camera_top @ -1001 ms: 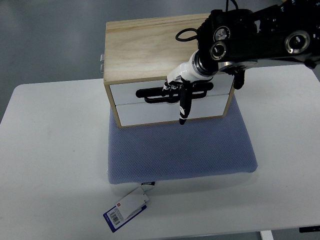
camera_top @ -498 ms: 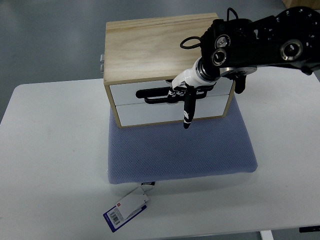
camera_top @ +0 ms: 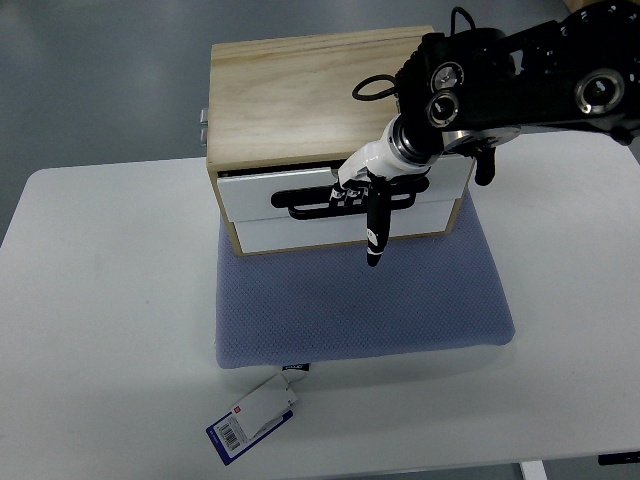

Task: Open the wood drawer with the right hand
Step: 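Pull the handle toward the robot with the right hand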

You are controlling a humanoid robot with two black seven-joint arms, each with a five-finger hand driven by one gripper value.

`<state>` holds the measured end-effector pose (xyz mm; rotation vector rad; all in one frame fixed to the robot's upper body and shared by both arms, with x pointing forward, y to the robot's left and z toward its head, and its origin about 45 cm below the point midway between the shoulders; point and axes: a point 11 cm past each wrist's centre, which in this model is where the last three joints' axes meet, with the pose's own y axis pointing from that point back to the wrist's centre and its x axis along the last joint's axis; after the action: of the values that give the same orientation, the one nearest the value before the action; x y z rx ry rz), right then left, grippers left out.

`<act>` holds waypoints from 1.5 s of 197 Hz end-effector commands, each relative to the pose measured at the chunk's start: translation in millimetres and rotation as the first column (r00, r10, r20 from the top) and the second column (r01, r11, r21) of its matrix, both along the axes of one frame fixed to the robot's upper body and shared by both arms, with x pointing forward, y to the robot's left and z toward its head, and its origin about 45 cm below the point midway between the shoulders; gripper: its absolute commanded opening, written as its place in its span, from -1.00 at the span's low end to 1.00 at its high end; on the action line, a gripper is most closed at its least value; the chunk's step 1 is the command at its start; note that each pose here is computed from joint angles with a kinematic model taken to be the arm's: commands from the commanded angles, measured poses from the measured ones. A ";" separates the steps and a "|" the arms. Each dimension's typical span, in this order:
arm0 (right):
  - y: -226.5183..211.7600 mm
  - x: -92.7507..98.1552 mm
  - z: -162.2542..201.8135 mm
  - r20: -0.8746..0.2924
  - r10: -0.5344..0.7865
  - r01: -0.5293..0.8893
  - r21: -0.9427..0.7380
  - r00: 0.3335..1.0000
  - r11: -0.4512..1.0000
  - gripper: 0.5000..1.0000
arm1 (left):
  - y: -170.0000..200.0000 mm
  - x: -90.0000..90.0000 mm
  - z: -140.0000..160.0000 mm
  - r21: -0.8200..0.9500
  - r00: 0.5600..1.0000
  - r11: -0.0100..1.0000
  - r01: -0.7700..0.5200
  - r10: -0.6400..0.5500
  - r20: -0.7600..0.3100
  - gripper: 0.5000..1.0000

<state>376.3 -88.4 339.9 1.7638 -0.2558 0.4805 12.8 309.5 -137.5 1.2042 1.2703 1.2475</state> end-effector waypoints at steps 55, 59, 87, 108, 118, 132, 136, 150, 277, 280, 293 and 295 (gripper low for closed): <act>1.0 -8.7 4.1 -0.032 0.014 -0.014 0.015 0.999 1.000 0.78 | 0.0 0.0 0.0 0.000 1.000 1.000 -0.001 0.001 0.000 1.00; 0.5 -9.7 5.5 -0.033 0.018 -0.017 0.015 0.999 1.000 0.78 | 0.0 -0.1 0.0 0.000 1.000 1.000 0.001 -0.001 0.000 1.00; -4.3 -19.6 12.4 -0.055 0.050 -0.049 0.009 0.997 0.999 0.78 | 0.0 0.0 0.0 0.000 1.000 1.000 -0.001 0.001 0.000 1.00; -7.3 -28.3 12.5 -0.086 0.058 -0.057 0.016 0.995 0.998 0.78 | 0.0 -1.0 -0.1 0.000 1.000 1.000 0.001 -0.001 -0.002 1.00; -8.7 -31.1 11.8 -0.099 0.062 -0.061 0.017 0.993 0.998 0.78 | 0.0 -0.1 0.0 0.000 1.000 1.000 0.001 -0.001 0.000 1.00; -8.3 -33.1 10.9 -0.107 0.069 -0.068 0.016 0.992 0.998 0.78 | 0.0 -0.1 0.0 0.000 1.000 1.000 0.001 -0.001 0.000 1.00; -7.8 -33.4 10.7 -0.109 0.070 -0.068 0.016 0.992 0.998 0.78 | 0.0 -0.1 0.0 0.000 1.000 1.000 0.001 -0.001 0.000 1.00; -7.2 -33.8 10.5 -0.110 0.073 -0.071 0.017 0.991 0.997 0.78 | 0.0 0.0 0.0 0.000 1.000 1.000 -0.001 0.001 0.000 1.00; -1.3 -53.1 11.3 -0.209 0.137 -0.135 0.023 0.968 0.991 0.78 | 0.0 -0.1 0.0 0.000 1.000 1.000 0.001 -0.001 0.000 1.00; -0.6 -53.7 12.4 -0.210 0.139 -0.136 0.027 0.968 0.990 0.78 | 0.7 -0.2 0.0 0.003 1.000 1.000 0.001 -0.001 -0.001 1.00; 2.0 -56.0 14.9 -0.215 0.147 -0.143 0.038 0.965 0.989 0.78 | 0.5 -0.1 0.0 0.002 1.000 1.000 0.001 -0.001 0.000 1.00; 2.0 -56.0 14.9 -0.215 0.147 -0.143 0.038 0.965 0.989 0.78 | 0.5 -0.1 0.0 0.002 1.000 1.000 0.001 -0.001 0.000 1.00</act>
<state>323.3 -89.6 350.8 1.8344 0.0099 0.3836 12.6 310.0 -137.5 1.2064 1.2692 1.2481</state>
